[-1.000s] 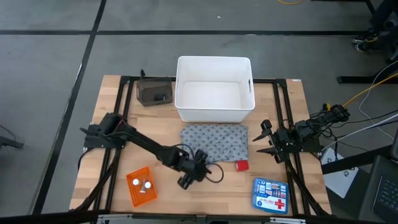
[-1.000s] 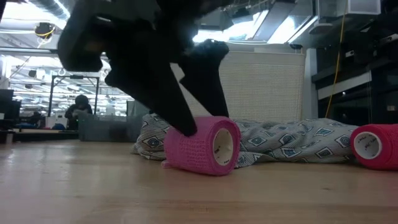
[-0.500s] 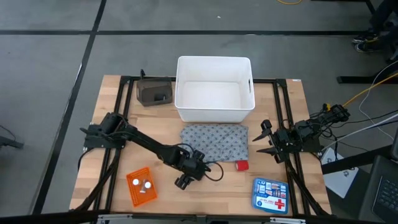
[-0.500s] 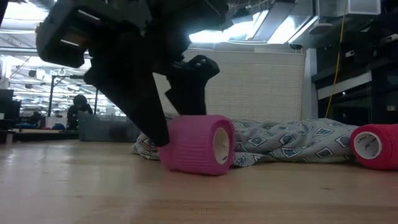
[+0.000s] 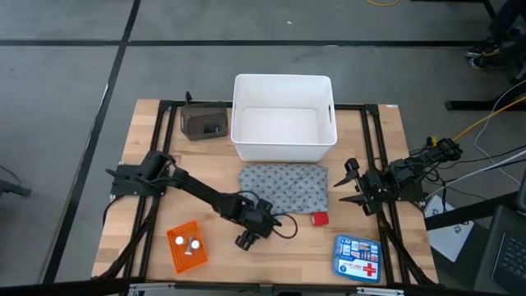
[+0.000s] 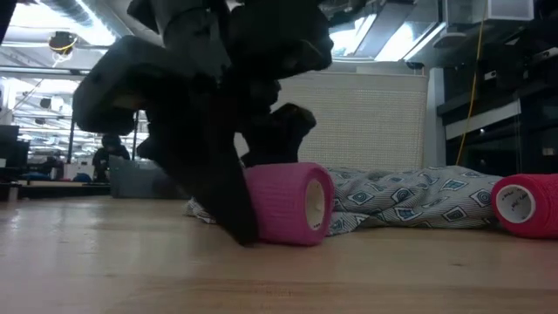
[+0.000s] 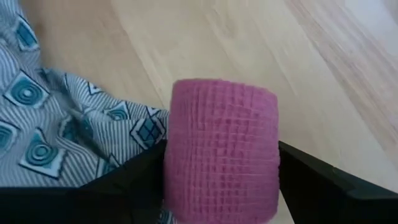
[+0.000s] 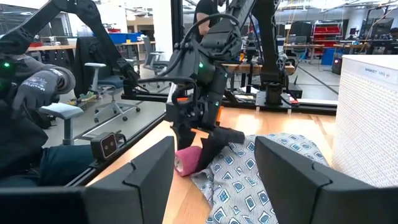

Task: Pick & Place Medicine items
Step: Put the pink bandage into the black bin

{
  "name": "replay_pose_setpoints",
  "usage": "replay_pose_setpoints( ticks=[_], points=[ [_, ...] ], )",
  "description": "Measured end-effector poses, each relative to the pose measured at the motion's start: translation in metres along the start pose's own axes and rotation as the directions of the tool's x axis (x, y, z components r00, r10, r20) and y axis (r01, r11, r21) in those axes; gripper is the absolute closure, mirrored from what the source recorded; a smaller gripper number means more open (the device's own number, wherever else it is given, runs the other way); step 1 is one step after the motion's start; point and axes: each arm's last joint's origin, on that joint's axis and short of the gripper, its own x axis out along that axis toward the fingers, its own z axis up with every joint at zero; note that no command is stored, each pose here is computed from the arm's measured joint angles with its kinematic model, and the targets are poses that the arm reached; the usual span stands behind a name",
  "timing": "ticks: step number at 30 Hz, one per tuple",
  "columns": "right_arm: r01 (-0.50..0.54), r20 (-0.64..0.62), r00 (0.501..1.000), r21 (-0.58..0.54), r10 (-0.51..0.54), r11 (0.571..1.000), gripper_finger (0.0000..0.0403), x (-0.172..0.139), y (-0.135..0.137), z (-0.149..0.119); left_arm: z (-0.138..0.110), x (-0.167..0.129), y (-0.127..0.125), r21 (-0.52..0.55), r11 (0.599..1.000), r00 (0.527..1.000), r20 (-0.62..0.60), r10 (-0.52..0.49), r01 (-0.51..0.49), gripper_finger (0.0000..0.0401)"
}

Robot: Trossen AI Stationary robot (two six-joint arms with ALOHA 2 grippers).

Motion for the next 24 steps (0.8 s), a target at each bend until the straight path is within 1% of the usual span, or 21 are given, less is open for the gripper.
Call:
replay_pose_setpoints(
  ticks=[3, 6, 8, 14, 19, 22, 24],
  points=[
    [0.000, 0.000, 1.000, 0.000, 0.000, 1.000, 0.0179, 0.000, 0.000, 0.000, -0.001, 0.000, 0.000, -0.002, 1.000, 1.000, -0.016, 0.001, -0.001, 0.0144],
    [0.000, 0.000, 1.000, 0.000, 0.000, 1.000, 0.0179, 0.000, 0.000, 0.000, -0.001, -0.009, -0.001, -0.005, 1.000, 1.000, -0.020, 0.000, 0.000, 0.0165],
    [0.000, 0.000, 1.000, 0.000, 0.000, 1.000, 0.0179, 0.000, 0.000, 0.000, 0.004, -0.018, -0.001, -0.003, 1.000, 1.000, 0.015, 0.005, -0.005, 0.0182],
    [0.000, 0.000, 1.000, 0.000, 0.000, 1.000, 0.0179, 0.000, 0.000, 0.000, 0.019, -0.060, -0.005, 0.010, 1.000, 0.992, 0.126, 0.011, -0.013, 0.0229],
    [0.000, 0.000, 1.000, 0.000, 0.000, 1.000, 0.0179, 0.000, 0.000, 0.000, 0.026, -0.088, -0.011, 0.020, 1.000, 0.982, 0.190, 0.009, -0.013, 0.0237],
    [0.000, 0.000, 1.000, 0.000, 0.000, 1.000, 0.0179, 0.000, 0.000, 0.000, 0.025, -0.105, -0.018, 0.022, 1.000, 0.982, 0.186, 0.016, -0.021, 0.0234],
    [0.000, 0.000, 1.000, 0.000, 0.000, 1.000, 0.0179, 0.000, 0.000, 0.000, 0.023, -0.117, -0.022, 0.005, 0.999, 0.986, 0.163, 0.044, -0.045, 0.0234]
  ],
)
